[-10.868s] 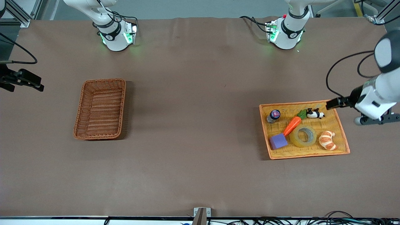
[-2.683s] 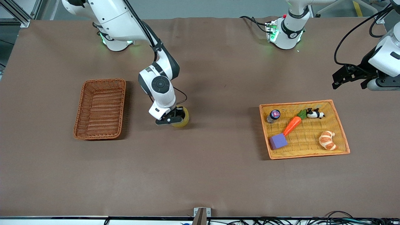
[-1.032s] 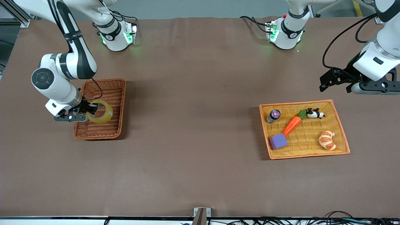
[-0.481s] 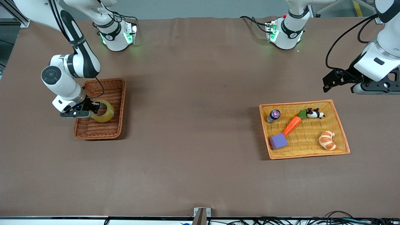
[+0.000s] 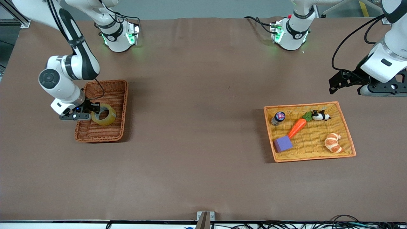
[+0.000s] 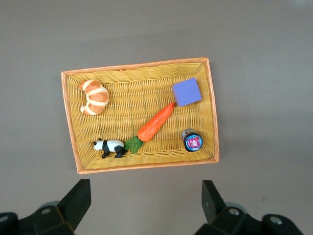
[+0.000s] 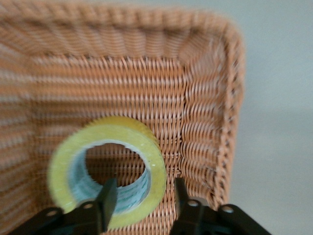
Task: Move tape to another basket
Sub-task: 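Open the right gripper and raise it away from the basket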
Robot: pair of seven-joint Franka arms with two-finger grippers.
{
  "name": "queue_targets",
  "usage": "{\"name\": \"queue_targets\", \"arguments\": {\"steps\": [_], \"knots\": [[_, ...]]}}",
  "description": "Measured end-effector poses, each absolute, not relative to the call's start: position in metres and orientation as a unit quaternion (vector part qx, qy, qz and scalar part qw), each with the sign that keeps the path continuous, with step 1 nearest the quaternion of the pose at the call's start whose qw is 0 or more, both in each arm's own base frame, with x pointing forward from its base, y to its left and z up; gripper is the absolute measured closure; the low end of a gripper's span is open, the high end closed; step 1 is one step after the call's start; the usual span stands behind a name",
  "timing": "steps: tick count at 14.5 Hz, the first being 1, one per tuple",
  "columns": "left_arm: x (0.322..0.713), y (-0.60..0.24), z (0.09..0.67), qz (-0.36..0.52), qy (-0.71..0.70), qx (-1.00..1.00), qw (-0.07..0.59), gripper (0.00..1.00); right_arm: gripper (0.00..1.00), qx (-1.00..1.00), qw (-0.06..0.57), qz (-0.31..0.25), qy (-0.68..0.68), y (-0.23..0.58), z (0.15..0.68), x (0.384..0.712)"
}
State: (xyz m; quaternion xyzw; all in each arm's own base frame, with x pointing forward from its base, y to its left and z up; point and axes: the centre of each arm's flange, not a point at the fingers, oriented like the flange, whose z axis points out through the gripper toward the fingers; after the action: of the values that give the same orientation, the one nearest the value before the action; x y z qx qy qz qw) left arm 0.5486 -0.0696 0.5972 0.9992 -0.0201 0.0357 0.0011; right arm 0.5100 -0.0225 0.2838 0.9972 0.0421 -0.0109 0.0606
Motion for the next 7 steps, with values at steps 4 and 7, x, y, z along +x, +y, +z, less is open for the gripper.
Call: {"name": "queue_targets", "arguments": {"steps": [4, 7], "knots": [[0.549, -0.07, 0.597, 0.036, -0.02, 0.999, 0.001, 0.0, 0.01, 0.997, 0.066, 0.011, 0.04, -0.012, 0.34, 0.522], [0.549, -0.07, 0.597, 0.036, -0.02, 0.999, 0.001, 0.0, 0.0, 0.997, 0.073, 0.02, 0.031, -0.014, 0.393, 0.538]]}}
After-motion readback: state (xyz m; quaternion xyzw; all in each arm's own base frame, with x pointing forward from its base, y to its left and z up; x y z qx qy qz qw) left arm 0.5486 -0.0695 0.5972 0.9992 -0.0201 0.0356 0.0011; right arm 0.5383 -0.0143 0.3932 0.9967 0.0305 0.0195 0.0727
